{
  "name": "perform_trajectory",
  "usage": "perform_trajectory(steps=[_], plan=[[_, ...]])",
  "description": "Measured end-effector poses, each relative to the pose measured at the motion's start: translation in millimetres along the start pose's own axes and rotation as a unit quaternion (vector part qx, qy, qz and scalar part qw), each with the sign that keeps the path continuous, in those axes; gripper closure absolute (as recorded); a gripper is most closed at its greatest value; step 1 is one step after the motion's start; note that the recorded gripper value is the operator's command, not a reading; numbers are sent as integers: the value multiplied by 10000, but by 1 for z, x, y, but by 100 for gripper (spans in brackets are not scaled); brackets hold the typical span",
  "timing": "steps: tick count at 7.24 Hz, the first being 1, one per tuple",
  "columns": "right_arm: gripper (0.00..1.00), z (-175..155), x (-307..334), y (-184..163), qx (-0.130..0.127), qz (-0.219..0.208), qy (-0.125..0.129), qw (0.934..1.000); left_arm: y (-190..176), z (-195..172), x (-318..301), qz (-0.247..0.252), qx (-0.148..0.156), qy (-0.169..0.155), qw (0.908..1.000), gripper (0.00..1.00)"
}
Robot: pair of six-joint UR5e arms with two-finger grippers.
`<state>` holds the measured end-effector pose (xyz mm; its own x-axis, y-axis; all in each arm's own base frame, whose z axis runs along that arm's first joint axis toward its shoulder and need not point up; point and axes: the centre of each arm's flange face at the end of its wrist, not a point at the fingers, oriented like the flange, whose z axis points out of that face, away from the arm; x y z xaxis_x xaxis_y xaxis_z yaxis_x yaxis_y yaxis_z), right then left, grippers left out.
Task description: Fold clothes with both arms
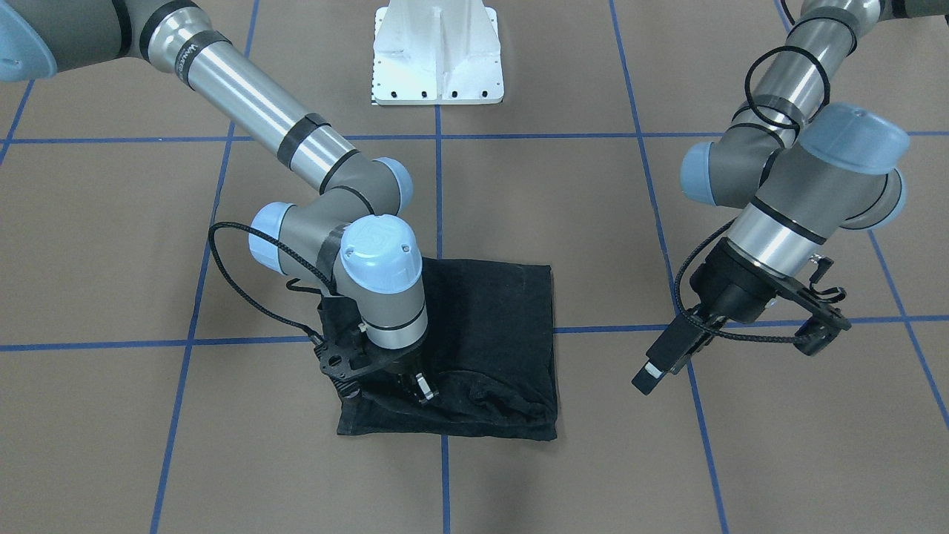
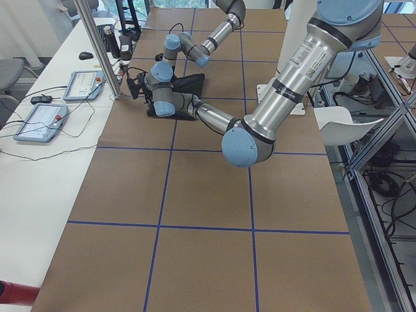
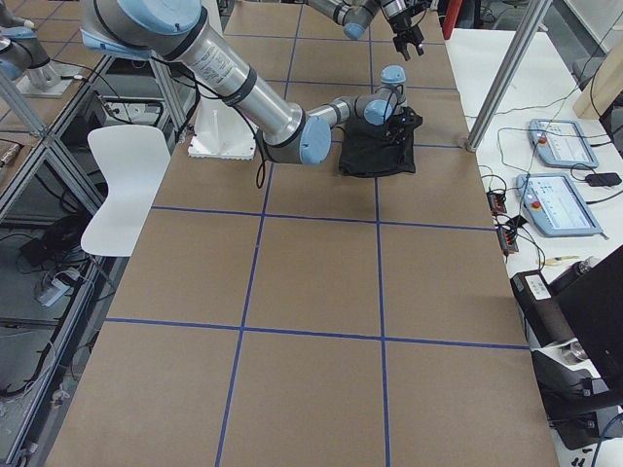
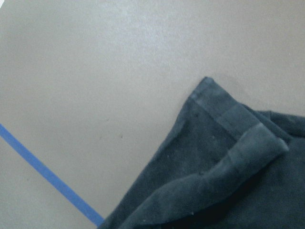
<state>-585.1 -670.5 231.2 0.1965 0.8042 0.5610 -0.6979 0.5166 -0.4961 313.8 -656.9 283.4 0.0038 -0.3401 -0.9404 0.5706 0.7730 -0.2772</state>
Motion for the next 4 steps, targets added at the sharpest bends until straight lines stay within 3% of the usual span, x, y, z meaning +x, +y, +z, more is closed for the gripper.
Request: perform_trajectory(steps=[4], plan=[[100, 0, -14, -58, 228, 8, -31, 9997, 0, -2, 2, -4, 15, 28, 10000, 0]])
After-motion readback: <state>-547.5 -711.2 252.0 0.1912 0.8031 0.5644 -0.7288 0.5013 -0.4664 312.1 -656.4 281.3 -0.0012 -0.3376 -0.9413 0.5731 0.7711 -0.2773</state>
